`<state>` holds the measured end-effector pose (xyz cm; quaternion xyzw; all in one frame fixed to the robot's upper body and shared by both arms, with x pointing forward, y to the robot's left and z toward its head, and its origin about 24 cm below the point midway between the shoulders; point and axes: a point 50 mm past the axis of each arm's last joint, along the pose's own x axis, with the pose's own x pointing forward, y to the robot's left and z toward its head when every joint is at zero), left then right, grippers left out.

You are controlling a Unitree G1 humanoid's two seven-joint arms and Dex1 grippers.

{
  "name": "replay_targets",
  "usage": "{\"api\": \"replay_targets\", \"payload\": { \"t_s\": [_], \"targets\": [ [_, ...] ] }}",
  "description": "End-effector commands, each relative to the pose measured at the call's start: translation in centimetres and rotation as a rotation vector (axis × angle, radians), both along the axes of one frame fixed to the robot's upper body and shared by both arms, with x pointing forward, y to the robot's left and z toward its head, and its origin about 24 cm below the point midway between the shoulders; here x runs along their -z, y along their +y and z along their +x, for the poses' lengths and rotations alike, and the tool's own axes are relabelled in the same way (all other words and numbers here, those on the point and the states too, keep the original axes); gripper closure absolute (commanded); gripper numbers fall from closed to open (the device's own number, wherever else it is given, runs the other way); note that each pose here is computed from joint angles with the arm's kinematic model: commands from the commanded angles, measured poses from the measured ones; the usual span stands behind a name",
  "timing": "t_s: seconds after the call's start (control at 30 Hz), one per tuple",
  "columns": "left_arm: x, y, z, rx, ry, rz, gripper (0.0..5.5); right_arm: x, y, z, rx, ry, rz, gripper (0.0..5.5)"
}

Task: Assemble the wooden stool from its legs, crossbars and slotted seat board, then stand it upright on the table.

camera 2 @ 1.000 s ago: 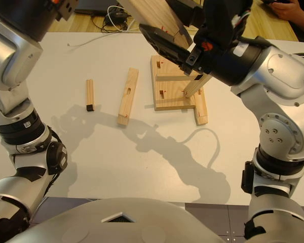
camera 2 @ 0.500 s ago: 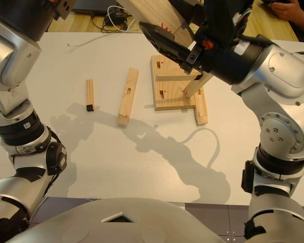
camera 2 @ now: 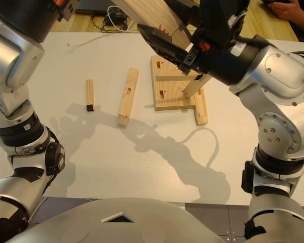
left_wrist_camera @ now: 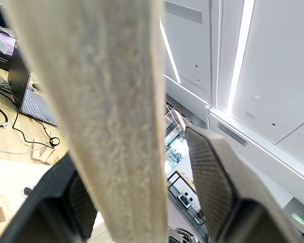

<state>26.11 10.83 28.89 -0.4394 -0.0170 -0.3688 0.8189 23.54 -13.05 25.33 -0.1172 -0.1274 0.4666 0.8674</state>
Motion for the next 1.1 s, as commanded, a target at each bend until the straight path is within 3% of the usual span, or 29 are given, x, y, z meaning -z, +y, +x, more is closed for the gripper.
{"api": "replay_targets", "payload": {
  "t_s": [0.03,0.37,0.47,0.5,0.73,0.9,1.03,1.1],
  "targets": [
    [0.1,0.4,0.4,-0.034,0.039,-0.036,3.26,-0.6,0.0,-0.1,-0.001,-0.037,-0.014,3.45],
    [-0.2,1.0,0.0,-0.028,0.007,-0.078,4.42,-0.6,0.0,-0.1,0.001,-0.034,-0.010,3.45],
    [-0.2,1.1,0.0,-0.026,0.005,-0.080,4.44,-0.6,-0.1,-0.1,0.005,-0.035,-0.008,3.45],
    [-0.3,1.1,0.0,-0.026,0.004,-0.080,4.44,-0.6,-0.1,0.0,0.013,-0.037,-0.003,3.08],
    [-0.4,1.1,-0.2,-0.026,-0.010,-0.079,4.46,-1.3,-0.7,0.9,0.095,-0.060,0.035,1.98],
    [-1.4,3.7,0.3,-0.240,-0.116,0.024,4.46,-3.0,-2.9,1.2,0.131,-0.109,0.027,1.96],
    [-1.9,5.6,0.7,-0.392,-0.171,0.117,4.47,-5.5,-5.2,0.2,0.060,-0.137,0.121,1.96],
    [-1.6,5.9,0.9,-0.458,-0.183,0.191,4.47,-7.0,-7.3,0.8,0.131,-0.159,0.213,1.96]
  ]
}}
